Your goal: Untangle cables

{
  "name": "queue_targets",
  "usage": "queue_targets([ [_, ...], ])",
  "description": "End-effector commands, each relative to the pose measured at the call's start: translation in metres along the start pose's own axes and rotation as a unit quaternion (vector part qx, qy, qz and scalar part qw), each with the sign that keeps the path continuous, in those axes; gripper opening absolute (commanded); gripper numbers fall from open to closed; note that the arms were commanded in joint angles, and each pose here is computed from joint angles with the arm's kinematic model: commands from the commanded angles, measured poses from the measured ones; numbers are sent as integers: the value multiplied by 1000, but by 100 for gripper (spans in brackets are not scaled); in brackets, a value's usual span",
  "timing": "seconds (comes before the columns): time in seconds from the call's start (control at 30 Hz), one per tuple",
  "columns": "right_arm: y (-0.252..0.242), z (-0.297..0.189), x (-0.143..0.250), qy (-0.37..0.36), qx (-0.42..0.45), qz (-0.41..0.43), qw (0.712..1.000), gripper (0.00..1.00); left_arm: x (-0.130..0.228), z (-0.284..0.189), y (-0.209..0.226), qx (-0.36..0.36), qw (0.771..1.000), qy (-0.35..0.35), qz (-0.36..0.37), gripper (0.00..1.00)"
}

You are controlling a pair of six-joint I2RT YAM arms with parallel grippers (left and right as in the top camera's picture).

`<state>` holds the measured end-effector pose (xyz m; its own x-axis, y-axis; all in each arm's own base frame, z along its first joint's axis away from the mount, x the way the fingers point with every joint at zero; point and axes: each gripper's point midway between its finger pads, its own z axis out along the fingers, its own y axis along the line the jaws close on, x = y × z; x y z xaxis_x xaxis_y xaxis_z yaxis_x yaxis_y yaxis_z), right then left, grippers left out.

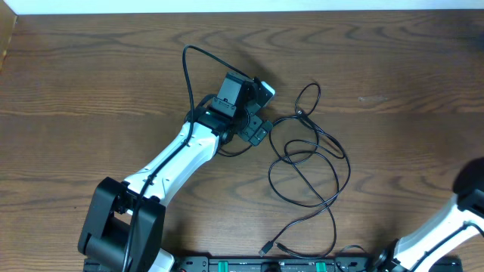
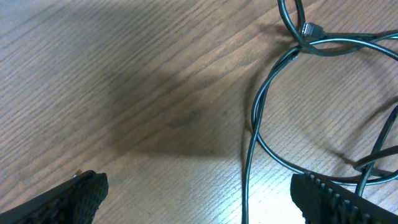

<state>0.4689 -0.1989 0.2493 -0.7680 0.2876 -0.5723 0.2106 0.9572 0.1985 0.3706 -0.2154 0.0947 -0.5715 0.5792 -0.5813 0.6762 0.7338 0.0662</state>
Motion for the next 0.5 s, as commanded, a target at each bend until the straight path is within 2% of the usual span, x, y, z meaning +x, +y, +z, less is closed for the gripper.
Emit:
queue_targets([
  [0.0, 76, 6, 7, 17, -59, -169, 984, 99, 2, 0, 1, -4, 1000, 2, 2, 99],
  [0.2, 157, 13, 62, 114, -95, -265, 953, 99, 7, 0, -1, 1, 1000, 12, 1, 99],
  [0.37, 219, 6, 108, 182, -127, -288, 932, 99, 14, 0, -3, 6, 1000, 26, -1, 99],
  [0.4, 226, 7, 113, 190, -107, -272, 937, 99, 15, 0, -3, 6, 1000, 28, -2, 99],
  [0.47, 221, 9, 115, 196, -5, -223, 955, 99, 17, -1, -4, 7, 999, 33, -21, 99],
])
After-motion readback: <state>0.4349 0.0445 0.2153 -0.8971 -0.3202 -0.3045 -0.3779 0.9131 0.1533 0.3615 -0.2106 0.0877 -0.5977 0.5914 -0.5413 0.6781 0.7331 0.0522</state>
